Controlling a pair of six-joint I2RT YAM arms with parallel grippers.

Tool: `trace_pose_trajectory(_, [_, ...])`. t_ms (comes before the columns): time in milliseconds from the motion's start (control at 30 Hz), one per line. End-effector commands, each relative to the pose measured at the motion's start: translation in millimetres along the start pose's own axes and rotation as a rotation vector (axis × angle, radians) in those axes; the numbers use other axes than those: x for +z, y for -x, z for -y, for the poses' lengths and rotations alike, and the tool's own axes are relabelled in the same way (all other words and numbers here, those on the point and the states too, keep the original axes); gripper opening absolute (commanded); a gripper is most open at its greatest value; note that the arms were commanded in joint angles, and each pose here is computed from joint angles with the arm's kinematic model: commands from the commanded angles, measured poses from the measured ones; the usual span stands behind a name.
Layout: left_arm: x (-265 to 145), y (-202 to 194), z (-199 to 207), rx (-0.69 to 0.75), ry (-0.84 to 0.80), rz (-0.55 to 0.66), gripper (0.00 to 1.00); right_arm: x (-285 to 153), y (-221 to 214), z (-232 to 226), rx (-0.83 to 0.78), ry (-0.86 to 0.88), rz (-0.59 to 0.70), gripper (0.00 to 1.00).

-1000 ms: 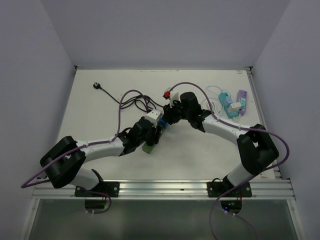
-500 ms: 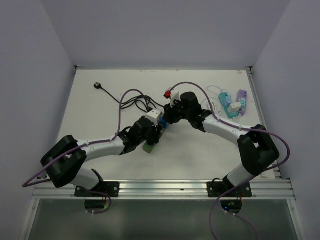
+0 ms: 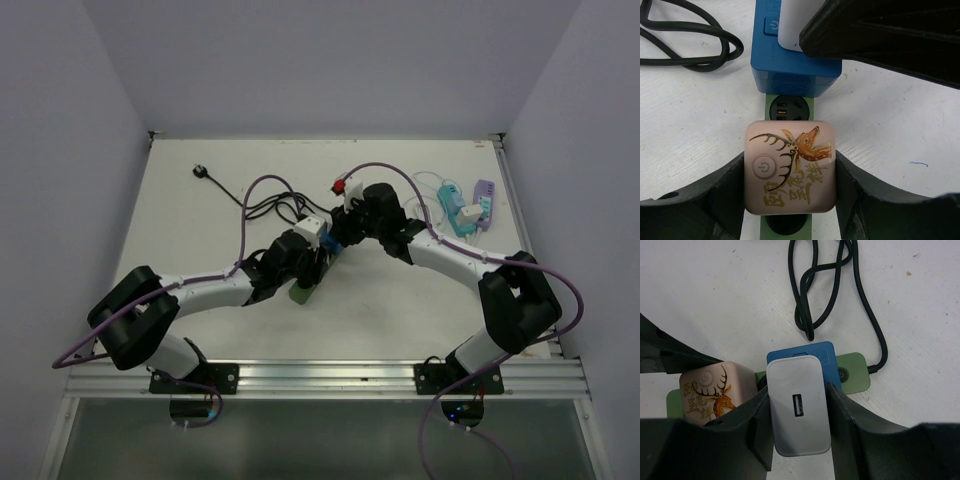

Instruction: Pull the plug off the socket

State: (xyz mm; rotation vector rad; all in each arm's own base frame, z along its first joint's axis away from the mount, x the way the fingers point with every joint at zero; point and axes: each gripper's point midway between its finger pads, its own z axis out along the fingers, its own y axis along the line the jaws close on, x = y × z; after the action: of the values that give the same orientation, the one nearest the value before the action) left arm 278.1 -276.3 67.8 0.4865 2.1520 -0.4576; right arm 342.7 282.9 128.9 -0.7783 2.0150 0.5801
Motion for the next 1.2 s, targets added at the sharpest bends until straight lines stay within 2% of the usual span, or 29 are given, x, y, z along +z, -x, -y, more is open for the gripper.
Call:
trace_pose_trajectory(0, [3,-60,-19,-0.038,0.070,-0.205,0.00,-55,137,-46,-0.030,0.160,0.427,0.00])
trace_pose_trajectory(367, [4,-63,-19,-0.039,0.072,-0.225,0.00,-66,153,-38,0.042,0.168,0.487,0.00])
trace_pose_trajectory(967, [8,-65,-18,-0.041,0.074,-0.250,0.00,-60,146,-48,-0.105,0.143,0.392,0.00])
trace_pose_trajectory(1167, [8,-64,-17,-0.046,0.071,-0.250,0.00,-62,150,-48,-0.139,0.128,0.417,0.00])
